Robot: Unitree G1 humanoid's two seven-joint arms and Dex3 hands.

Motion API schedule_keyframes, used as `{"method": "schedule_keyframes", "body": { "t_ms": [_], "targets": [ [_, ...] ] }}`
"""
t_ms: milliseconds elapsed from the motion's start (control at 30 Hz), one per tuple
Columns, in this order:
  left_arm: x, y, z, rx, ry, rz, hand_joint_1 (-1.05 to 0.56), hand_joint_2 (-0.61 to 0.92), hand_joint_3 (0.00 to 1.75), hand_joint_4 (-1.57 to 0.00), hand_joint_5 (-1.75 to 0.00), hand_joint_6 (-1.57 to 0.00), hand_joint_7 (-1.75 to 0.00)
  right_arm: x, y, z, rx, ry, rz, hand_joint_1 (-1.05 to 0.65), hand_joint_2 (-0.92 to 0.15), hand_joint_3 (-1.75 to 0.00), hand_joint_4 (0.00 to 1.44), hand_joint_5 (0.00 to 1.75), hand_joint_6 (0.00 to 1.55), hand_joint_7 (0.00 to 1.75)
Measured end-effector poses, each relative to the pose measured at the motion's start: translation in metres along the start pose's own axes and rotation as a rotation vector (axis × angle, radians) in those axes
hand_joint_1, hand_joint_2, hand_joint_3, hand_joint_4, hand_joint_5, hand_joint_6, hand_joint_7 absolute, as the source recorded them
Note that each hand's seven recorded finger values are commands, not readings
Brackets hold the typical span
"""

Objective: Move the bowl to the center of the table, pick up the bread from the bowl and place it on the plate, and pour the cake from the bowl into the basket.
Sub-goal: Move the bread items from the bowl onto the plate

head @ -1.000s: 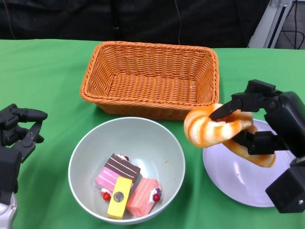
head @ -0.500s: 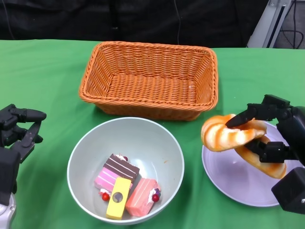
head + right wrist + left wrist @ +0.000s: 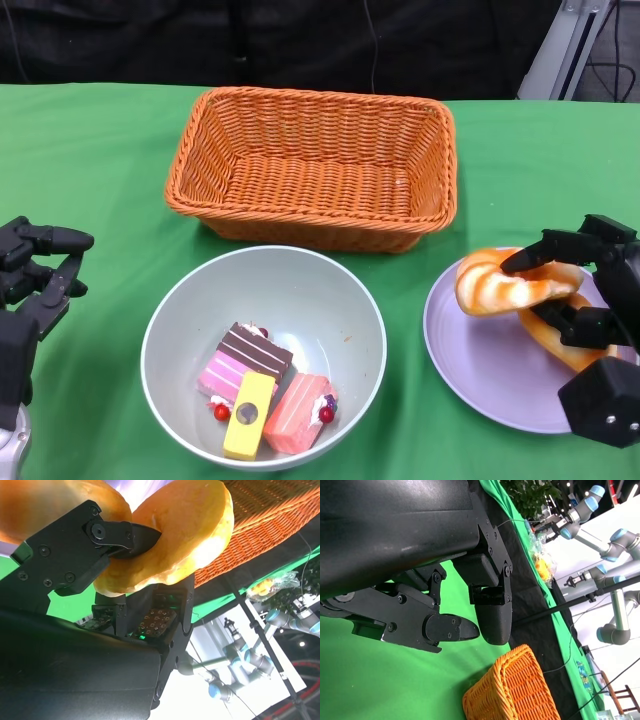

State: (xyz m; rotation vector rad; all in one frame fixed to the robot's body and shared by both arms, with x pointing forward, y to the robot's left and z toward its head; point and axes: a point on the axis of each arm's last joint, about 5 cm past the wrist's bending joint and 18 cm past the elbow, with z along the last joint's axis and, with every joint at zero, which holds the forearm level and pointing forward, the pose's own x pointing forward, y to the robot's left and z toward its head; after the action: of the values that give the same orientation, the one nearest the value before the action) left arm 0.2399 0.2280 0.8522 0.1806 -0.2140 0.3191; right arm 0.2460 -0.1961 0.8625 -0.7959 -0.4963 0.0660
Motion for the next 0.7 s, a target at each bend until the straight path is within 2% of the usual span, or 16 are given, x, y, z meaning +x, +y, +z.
{"method": "schedule_keyframes", "body": {
  "t_ms": [200,400,700],
  "targets": [
    [0.0,0.0,0.0,0.0,-0.003,0.0,-0.12,0.92,0.3,-0.88,-1.25,-0.91,-0.87,0.0,0.009,-0.003,-0.046,-0.003,-0.012,-0.01,-0.68,-0.53,0.89,1.24,1.02,0.61],
    [0.0,0.0,0.001,-0.001,-0.013,-0.001,-0.1,0.92,0.31,-0.87,-1.25,-0.91,-0.88,-0.001,0.014,-0.004,-0.066,0.017,-0.023,-0.02,-0.73,-0.49,0.91,1.18,1.04,0.56],
    [0.001,0.0,0.002,-0.004,-0.023,-0.007,-0.11,0.92,0.31,-0.87,-1.25,-0.9,-0.88,-0.005,0.026,-0.003,-0.072,0.054,0.024,-0.02,-0.77,-0.38,0.89,1.2,1.08,0.47]
  ]
}}
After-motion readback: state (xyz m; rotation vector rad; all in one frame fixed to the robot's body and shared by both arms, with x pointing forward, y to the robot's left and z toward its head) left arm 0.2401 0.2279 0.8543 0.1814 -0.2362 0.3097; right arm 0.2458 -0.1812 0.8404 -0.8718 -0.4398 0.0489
